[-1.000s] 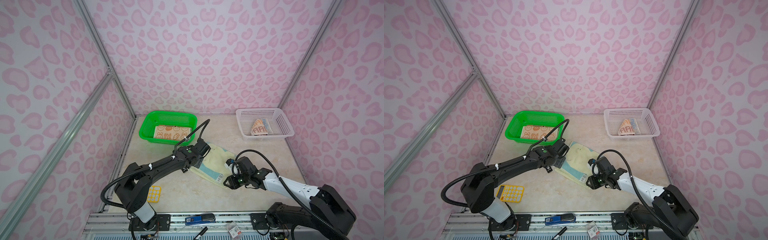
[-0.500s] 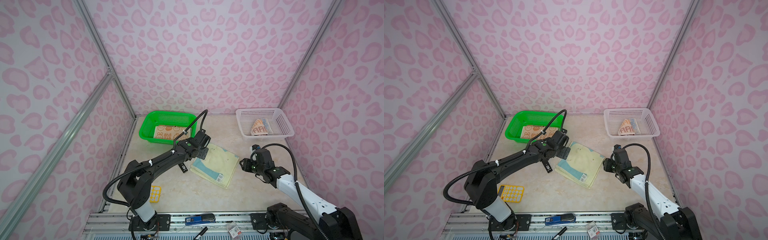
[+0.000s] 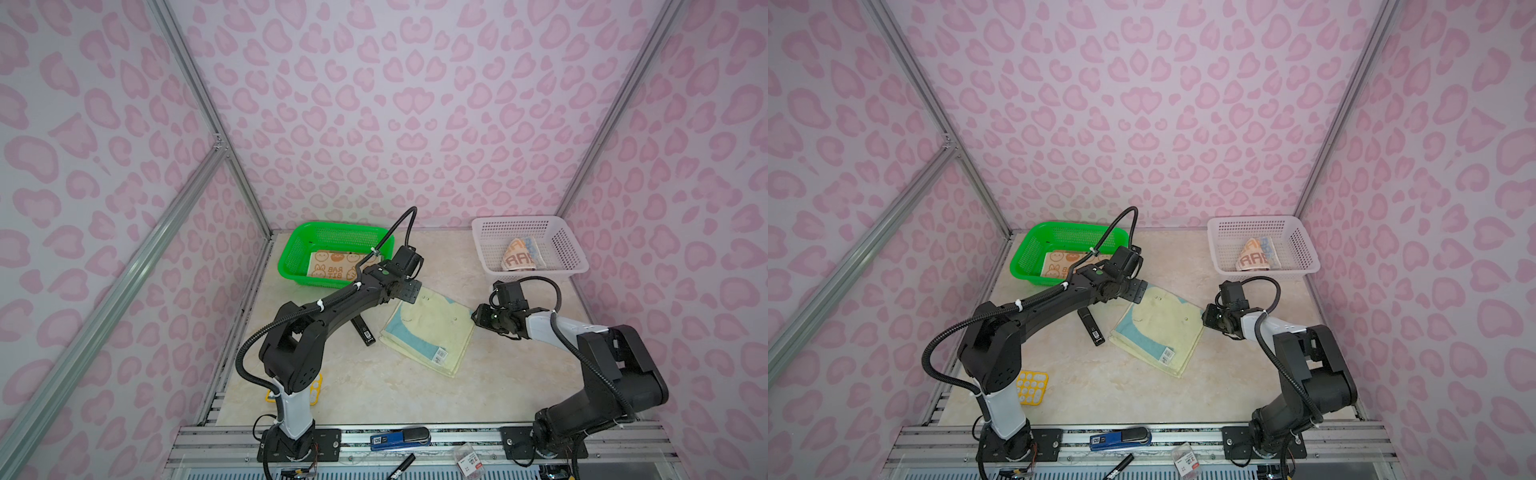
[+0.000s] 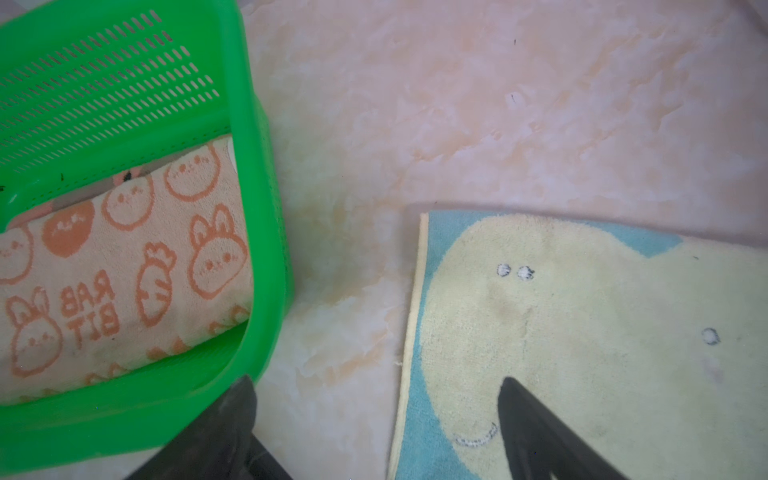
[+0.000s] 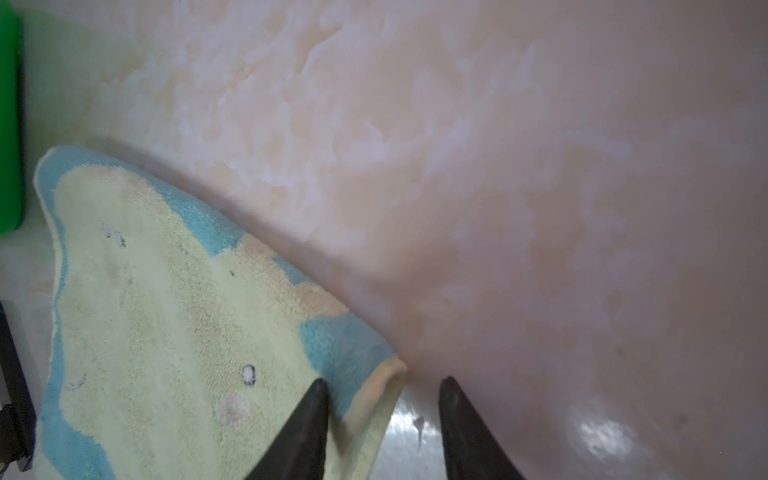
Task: Fold and stack the towels
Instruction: 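Open both grippers, releasing the folded towel, and move to its far edge, then grasp the folded towel's far edge with both grippers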
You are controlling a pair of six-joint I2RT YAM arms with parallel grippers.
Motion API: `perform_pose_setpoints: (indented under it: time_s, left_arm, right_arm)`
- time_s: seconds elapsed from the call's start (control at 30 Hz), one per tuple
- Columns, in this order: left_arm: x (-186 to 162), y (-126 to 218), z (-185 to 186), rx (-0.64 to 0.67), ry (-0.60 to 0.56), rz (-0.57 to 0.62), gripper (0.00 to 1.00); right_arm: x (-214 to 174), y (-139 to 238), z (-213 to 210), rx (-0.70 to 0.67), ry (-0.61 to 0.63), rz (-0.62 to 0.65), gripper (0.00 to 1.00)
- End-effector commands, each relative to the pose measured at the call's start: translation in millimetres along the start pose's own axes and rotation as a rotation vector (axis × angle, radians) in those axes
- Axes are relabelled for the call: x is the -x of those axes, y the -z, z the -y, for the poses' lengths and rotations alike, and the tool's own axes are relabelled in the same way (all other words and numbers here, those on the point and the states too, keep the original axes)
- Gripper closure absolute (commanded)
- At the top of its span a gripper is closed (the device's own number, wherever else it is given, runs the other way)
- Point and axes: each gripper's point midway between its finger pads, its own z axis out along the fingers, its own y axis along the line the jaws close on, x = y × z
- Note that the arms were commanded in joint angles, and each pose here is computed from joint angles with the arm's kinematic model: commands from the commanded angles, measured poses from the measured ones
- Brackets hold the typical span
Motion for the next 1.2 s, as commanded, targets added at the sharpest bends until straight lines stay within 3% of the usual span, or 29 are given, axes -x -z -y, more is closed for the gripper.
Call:
perform_pose_setpoints:
  time_s: [0.0,0.13,0.27,0.47,0.6,0.8,1.0,1.17]
  left_arm:
    - [9.1,-3.2,-0.3,-0.005,-0.007,0.016,0.08]
    - [12.9,-9.7,-0.1,-0.013,-0.009,0.016,0.08]
    - [17.5,-17.9,1.9,-0.026,-0.008,0.007,0.08]
    - [22.9,-34.2,11.2,-0.066,-0.037,-0.021,0.08]
    - [24.1,-56.1,17.4,-0.066,-0.048,-0.050,0.11]
    - [29.7,-81.8,35.8,-0.124,0.019,-0.052,0.23]
    - [27.3,-109.8,39.8,-0.098,0.058,-0.065,0.45]
    - [20.4,-132.6,44.3,-0.089,0.071,-0.091,0.48]
  right_arm:
    - [0.9,-8.4,-6.3,0.039,-0.018,-0.011,0.56]
    - [-3.6,-13.4,3.6,-0.001,-0.015,-0.020,0.61]
    - [-1.0,-16.3,7.8,-0.025,-0.002,-0.033,0.81]
    - [11.2,-15.0,11.7,-0.070,0.053,-0.057,0.99]
    - [23.9,-15.2,11.1,-0.092,0.109,-0.074,1.00]
    - [32.9,-20.8,12.1,-0.117,0.176,-0.102,1.00]
    - [35.0,-23.5,9.1,-0.101,0.198,-0.091,1.00]
    - [33.3,-23.5,8.2,-0.092,0.207,-0.083,1.00]
